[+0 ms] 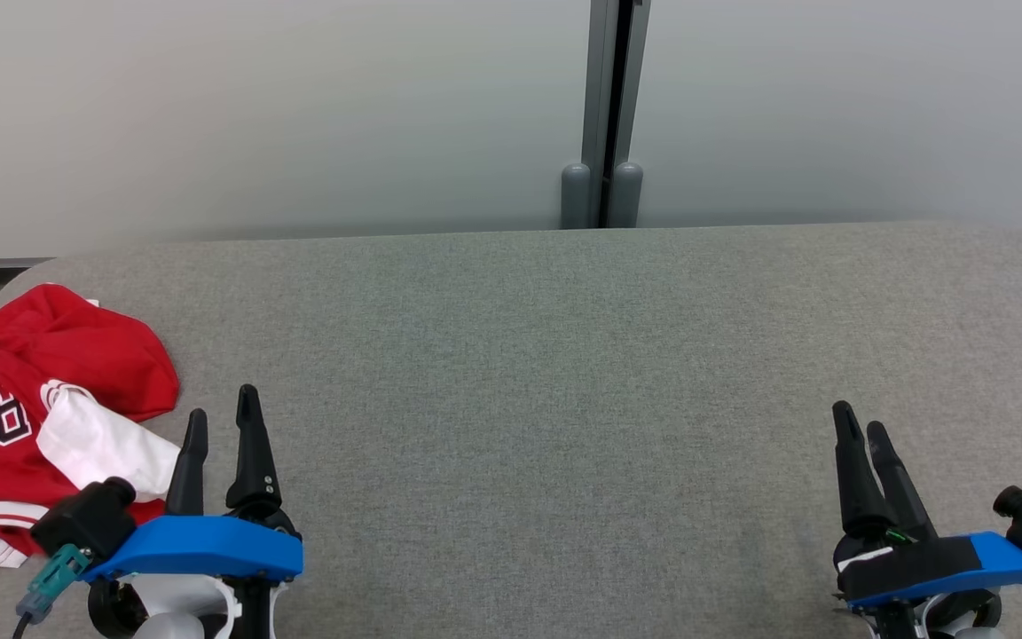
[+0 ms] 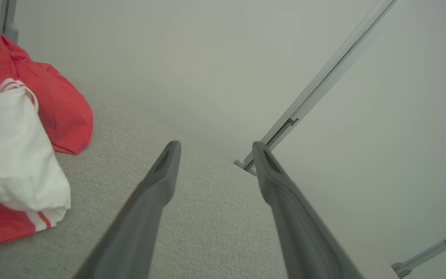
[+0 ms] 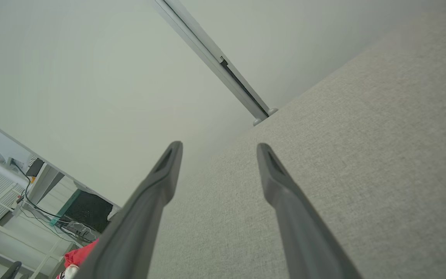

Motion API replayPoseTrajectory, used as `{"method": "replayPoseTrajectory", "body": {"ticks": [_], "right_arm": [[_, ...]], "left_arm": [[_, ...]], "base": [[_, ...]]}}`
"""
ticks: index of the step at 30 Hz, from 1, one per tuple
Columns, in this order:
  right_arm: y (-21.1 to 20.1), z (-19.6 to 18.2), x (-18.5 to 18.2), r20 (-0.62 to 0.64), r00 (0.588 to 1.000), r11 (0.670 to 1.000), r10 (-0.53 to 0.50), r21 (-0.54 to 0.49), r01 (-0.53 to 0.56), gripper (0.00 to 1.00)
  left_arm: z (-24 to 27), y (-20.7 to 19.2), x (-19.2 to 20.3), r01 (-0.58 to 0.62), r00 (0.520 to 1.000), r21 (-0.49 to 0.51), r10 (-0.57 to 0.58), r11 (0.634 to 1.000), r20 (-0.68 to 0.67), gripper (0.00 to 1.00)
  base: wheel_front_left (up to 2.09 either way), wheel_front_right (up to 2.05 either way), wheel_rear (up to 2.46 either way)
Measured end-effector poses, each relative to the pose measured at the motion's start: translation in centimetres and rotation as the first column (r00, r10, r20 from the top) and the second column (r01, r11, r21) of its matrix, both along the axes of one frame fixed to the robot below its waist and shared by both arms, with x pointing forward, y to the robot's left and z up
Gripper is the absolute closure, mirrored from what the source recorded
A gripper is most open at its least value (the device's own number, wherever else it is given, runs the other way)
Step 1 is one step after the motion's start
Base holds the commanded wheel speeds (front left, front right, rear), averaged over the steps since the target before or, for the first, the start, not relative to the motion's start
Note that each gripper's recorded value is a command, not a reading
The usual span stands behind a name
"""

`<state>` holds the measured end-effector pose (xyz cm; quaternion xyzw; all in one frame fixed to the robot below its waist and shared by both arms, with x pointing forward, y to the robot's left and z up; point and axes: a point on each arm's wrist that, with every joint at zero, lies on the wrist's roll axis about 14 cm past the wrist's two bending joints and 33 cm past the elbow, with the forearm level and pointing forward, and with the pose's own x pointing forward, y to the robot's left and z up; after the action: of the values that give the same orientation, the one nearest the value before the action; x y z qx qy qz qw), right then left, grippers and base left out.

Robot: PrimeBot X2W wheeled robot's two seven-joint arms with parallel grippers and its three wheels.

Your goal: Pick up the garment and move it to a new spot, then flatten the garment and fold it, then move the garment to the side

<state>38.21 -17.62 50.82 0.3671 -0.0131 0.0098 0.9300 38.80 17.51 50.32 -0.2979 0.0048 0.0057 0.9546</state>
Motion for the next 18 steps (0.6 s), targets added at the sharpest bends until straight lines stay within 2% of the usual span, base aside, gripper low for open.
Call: {"method": "replayPoseTrajectory", "body": {"ticks": [18], "right_arm": [[0.33,0.23,-0.05,0.029,1.000,0.976,0.012,-0.216,-0.006,0.00]], "left_arm": [[-0.44,0.38,0.03,-0.015,1.000,0.238,0.015,0.971,-0.002,0.00]], "base": [[0.00,0.00,0.00]]}}
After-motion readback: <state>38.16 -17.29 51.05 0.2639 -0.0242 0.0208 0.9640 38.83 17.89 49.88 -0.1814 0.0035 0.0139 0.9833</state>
